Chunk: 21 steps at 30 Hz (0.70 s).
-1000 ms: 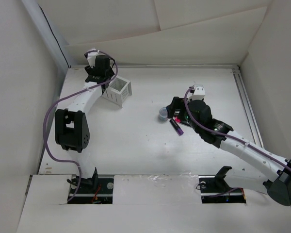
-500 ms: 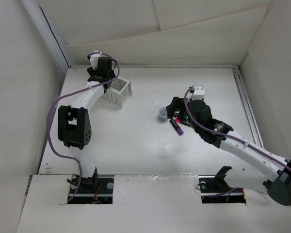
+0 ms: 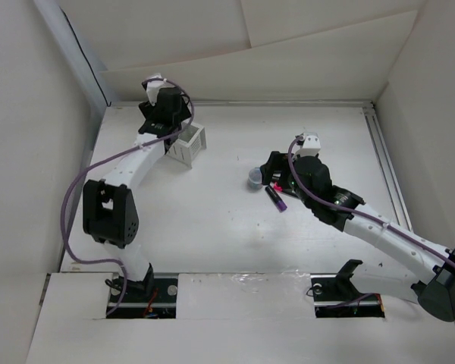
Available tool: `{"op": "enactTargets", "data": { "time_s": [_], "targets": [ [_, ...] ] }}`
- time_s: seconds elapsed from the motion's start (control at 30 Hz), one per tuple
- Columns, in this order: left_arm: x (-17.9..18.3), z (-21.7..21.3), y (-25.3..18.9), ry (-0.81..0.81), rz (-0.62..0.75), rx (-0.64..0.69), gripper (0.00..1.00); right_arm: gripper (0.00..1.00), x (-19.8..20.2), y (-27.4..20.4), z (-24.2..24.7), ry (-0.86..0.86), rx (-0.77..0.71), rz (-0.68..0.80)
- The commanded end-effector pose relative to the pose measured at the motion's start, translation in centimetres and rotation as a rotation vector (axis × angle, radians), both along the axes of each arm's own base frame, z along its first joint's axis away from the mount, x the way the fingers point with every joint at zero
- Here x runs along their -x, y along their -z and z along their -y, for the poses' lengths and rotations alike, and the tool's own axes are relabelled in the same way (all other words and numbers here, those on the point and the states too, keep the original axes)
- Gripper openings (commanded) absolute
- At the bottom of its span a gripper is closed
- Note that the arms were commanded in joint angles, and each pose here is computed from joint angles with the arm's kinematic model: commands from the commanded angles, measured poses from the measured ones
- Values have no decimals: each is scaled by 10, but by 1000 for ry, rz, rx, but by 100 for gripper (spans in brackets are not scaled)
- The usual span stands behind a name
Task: Sort the stationery into containers
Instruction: Pick up the stationery from the center of the board.
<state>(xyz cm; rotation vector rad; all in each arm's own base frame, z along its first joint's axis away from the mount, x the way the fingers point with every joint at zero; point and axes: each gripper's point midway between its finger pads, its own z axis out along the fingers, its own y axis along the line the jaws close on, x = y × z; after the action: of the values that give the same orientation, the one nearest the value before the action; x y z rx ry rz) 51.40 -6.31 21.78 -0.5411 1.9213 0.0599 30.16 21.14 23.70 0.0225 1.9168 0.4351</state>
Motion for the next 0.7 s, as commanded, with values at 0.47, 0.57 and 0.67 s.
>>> {"op": "enactTargets", "data": {
  "time_s": [0.47,0.57,0.67],
  "targets": [
    [161,267,41,736,21,127,65,28,6,-41,47,217,-127,141],
    [163,286,79,773,-58,124,71,56,5,-39,50,231,-128,134],
    [161,305,90,787,-82,105,74,80,3,-39,51,230,-130,132]
  ]
}}
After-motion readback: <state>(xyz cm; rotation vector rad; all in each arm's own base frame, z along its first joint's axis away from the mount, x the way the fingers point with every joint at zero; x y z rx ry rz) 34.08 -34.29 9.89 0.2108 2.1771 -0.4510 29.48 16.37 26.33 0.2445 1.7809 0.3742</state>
